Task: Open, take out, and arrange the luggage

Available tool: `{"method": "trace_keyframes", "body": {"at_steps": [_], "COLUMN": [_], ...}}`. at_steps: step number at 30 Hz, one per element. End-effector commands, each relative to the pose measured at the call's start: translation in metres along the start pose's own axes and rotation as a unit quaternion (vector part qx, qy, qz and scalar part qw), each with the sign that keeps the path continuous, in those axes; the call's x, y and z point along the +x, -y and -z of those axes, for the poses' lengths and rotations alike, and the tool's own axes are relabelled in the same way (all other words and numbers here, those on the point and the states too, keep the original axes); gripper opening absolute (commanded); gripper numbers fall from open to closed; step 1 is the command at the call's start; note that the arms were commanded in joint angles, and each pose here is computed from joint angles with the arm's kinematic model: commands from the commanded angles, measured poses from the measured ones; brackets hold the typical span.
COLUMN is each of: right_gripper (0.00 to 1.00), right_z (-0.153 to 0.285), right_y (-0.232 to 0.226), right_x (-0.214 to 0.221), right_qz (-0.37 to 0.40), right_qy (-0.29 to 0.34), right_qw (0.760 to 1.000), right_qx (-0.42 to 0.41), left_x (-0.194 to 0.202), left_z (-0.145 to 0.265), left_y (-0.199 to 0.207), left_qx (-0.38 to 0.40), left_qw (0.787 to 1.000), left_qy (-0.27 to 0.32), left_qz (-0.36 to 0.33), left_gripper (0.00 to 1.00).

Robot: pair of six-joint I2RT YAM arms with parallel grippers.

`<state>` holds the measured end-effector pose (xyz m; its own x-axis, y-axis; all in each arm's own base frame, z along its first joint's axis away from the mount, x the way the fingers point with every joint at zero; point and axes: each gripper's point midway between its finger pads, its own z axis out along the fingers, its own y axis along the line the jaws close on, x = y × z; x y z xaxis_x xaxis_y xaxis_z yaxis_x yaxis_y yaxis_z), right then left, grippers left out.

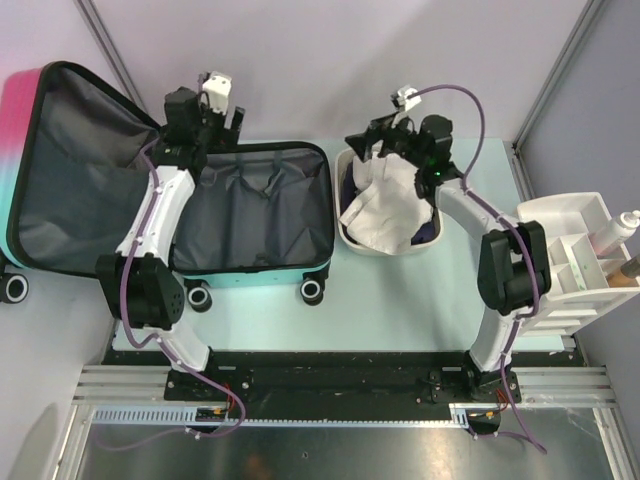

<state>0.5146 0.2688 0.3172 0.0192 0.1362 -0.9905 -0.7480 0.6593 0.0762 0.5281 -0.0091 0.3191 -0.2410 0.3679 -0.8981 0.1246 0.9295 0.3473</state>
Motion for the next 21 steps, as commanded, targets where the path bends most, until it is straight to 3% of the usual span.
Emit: {"method": "trace_keyframes", "body": {"at_steps": [1,4,11,14,21], "right_gripper": [1.0,1.0,1.0,1.0,1.0], "right_z": [0.039,0.072,0.145,0.17,0.181], "right_y": [0.034,0.061,0.088,0.09,0.084], "right_x": [-0.03,-0.014,0.043,0.056,0.043], "right_qz": [-0.011,-0.038,-0.108,-0.115,-0.08], "right_qy": [-0.059,-0.12,-0.233,-0.248,-0.244], "right_qw": [0.995,0.983,0.946,0.937,0.941], "right_qx": [0.085,0.13,0.198,0.217,0.22], "left_x": [0.004,0.022,0.066,0.069,0.053], "left_z": [0.019,0.024,0.024,0.023,0.023], "left_y": [0.071,0.109,0.14,0.145,0.14], "left_qx": [0.132,0.203,0.231,0.231,0.208], "left_qw": [0.988,0.973,0.948,0.945,0.955], "left_qy": [-0.065,-0.102,-0.184,-0.192,-0.174], "left_qz": [0.042,0.049,0.121,0.131,0.117], "left_gripper": [1.0,1.0,1.0,1.0,1.0]}}
